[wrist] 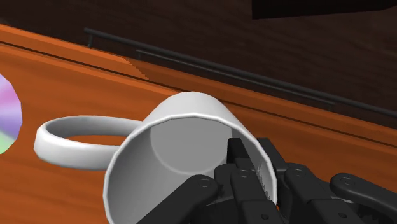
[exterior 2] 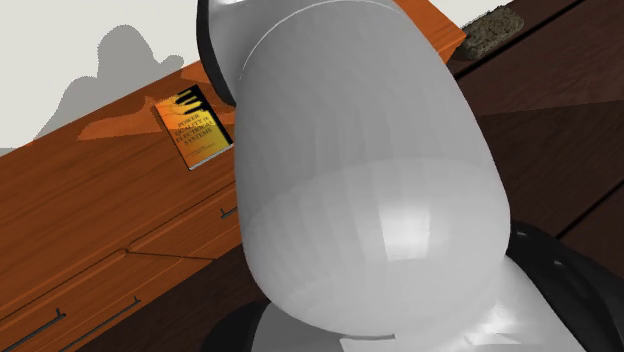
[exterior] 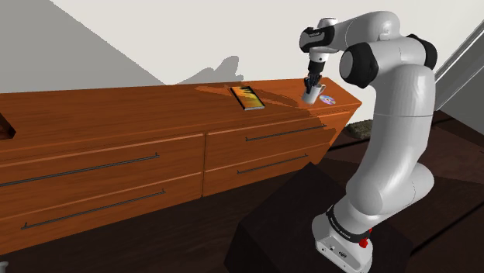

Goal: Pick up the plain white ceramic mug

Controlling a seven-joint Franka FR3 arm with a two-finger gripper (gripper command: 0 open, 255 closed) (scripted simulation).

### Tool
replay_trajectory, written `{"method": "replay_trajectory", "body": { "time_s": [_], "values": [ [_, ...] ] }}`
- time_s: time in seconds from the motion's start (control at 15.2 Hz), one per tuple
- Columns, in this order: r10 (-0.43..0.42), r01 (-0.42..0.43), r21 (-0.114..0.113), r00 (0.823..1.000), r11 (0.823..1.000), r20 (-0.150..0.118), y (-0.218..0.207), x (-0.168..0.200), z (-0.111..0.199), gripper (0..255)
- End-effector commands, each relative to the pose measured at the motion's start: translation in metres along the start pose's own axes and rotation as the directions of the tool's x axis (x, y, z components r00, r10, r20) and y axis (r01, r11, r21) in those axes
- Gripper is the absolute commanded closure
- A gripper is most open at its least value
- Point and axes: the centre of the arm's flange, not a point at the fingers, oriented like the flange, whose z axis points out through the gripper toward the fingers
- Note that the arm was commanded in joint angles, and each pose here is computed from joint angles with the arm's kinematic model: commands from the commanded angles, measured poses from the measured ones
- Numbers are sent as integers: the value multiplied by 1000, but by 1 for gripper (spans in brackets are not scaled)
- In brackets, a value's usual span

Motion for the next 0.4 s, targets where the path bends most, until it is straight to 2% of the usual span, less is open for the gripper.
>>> {"method": "replay_trajectory", "body": {
  "time_s": [0.0, 0.33],
  "values": [
    [0, 0, 0, 1000, 1000, 0, 0, -2, -10, 255],
    [0, 0, 0, 1000, 1000, 0, 1, -5, -27, 255]
  ]
}}
